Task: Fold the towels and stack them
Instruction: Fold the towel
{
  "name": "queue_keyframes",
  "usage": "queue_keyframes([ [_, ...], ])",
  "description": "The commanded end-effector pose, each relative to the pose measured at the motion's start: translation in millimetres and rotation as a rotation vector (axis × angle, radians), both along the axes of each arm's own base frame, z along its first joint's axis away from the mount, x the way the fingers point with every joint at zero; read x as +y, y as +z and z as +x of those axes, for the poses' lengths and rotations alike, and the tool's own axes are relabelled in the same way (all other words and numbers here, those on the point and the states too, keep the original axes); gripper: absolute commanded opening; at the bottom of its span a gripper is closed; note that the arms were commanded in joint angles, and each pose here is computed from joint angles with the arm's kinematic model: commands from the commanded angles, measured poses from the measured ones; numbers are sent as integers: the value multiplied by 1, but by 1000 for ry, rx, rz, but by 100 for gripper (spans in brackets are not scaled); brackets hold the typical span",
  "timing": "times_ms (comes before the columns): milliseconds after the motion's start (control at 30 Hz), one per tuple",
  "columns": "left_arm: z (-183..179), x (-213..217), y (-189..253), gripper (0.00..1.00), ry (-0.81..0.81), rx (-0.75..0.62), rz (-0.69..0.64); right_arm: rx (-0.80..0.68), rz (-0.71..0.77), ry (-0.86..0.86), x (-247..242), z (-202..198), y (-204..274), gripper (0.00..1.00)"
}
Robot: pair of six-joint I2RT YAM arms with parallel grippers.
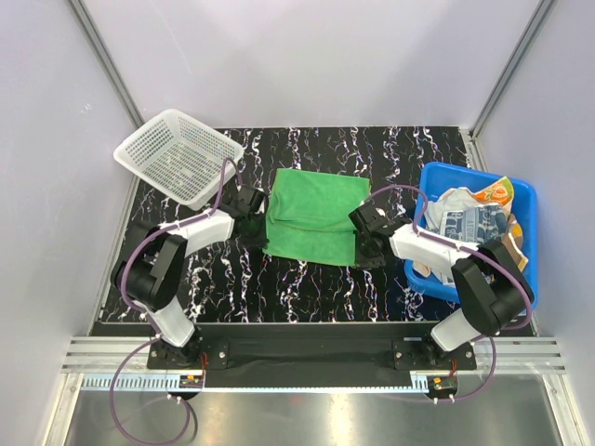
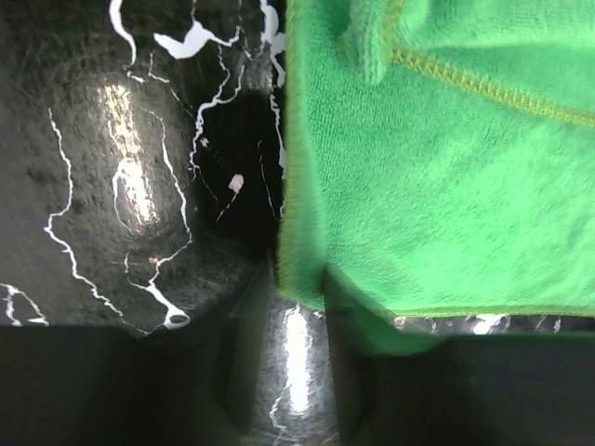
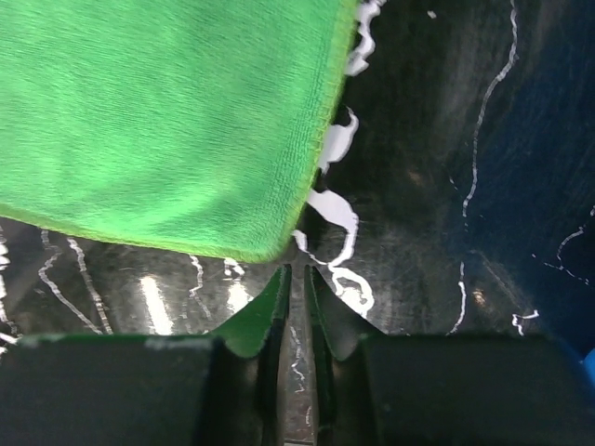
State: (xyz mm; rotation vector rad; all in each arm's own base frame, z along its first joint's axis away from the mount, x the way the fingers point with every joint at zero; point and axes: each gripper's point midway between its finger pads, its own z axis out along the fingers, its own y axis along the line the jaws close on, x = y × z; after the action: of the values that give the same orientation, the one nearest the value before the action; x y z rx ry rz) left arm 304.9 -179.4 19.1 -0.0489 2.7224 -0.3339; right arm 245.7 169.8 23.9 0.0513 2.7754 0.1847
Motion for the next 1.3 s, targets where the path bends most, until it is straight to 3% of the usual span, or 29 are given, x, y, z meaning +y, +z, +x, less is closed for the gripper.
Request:
queue_keyframes([
  [0,10,-5,4,14,-13,-20,-12,0,-48,-43,-13,-1,-4,15],
  [100,-2,-3,5,0,-6,13,-8,0,-73,-50,-20,-5,-2,12],
  [400,-63,11,-6,0,71,114,64,-29,-34,-55,-23,-16,17,13],
  [500,-78,8,-4,6,76,127,32,-50,6,-61,-19,-15,28,17],
  [567,-80,9,2,29,83,112,23,-65,27,-70,-15,-12,35,21],
  [600,-80,12,5,33,82,107,34,-73,30,-75,-15,-10,38,23],
  [767,-27,16,60,55,102,-49,31,-156,36,-70,-8,25,57,27],
  [867,15,20,81,57,138,-111,-43,-173,47,-82,-8,64,72,27],
  [967,42,15,85,59,120,-113,-122,-194,77,-27,1,110,87,35],
  [1067,54,7,76,59,70,-96,-141,-199,96,169,20,130,91,44],
  [1267,60,-11,59,58,23,-43,-196,-150,150,351,29,151,81,43],
])
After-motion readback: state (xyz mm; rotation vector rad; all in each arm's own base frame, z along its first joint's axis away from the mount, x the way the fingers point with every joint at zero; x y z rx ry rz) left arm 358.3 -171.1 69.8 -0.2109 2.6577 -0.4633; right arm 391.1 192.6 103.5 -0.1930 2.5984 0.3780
